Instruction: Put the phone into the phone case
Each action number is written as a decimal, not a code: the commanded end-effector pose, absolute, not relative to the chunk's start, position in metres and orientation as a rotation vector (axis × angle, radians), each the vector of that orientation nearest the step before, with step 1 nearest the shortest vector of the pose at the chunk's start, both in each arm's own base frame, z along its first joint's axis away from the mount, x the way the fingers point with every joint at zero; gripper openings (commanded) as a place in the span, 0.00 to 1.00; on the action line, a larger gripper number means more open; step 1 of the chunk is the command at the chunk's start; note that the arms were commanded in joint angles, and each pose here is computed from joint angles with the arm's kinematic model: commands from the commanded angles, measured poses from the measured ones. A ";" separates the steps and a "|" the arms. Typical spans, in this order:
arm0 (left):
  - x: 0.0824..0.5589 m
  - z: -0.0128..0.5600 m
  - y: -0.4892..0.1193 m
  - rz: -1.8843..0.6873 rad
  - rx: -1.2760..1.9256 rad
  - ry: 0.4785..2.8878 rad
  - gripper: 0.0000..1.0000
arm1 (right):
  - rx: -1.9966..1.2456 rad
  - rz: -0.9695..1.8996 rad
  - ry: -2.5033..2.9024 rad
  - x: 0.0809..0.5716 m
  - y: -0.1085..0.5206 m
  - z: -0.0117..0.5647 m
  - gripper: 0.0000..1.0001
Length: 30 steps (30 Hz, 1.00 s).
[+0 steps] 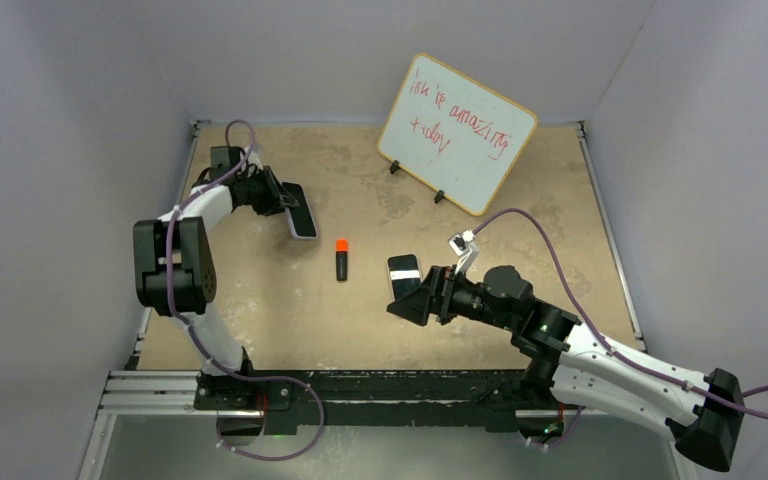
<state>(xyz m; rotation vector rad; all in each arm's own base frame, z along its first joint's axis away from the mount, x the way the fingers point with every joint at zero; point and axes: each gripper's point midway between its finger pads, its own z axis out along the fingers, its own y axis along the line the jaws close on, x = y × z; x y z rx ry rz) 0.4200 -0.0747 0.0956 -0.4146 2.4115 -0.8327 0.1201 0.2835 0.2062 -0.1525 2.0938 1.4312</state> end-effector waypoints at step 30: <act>0.434 0.136 -0.035 -0.484 -0.292 2.470 0.73 | 0.079 1.201 2.127 0.154 0.264 0.195 0.99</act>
